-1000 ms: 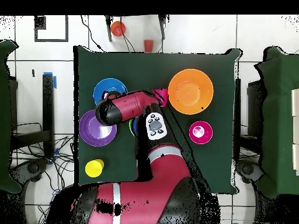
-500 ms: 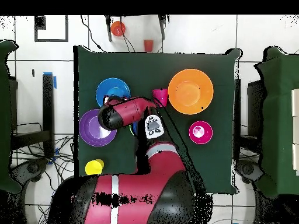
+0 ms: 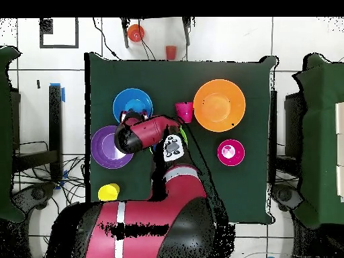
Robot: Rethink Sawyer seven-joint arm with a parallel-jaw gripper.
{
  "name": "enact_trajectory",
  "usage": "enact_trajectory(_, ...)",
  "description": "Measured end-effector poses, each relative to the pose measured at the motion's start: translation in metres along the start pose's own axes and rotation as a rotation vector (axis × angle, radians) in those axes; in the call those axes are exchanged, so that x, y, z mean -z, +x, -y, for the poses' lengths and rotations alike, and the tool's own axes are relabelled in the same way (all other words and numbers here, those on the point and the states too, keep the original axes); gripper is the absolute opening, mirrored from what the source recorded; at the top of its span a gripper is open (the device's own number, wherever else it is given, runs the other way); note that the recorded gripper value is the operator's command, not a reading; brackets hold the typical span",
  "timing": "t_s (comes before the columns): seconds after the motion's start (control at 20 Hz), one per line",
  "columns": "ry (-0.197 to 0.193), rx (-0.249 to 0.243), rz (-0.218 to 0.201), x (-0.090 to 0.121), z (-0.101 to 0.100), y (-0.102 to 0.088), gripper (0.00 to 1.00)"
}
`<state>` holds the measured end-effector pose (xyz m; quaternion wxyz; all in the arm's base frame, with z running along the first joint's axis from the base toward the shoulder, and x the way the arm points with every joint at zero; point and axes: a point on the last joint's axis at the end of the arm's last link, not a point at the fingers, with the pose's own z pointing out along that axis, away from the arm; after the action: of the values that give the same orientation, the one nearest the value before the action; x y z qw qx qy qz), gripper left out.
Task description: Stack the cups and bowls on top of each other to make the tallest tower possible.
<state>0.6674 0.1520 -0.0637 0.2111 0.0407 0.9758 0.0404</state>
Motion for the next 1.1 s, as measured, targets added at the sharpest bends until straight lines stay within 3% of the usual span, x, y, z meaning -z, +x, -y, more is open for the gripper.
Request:
enact_trajectory(0.65, 0.021, 0.004, 0.006, 0.01, 0.012, -0.003, 1.0)
enact_trajectory(1.1, 0.024, 0.008, 0.059, 0.044, 0.013, -0.034, 1.0)
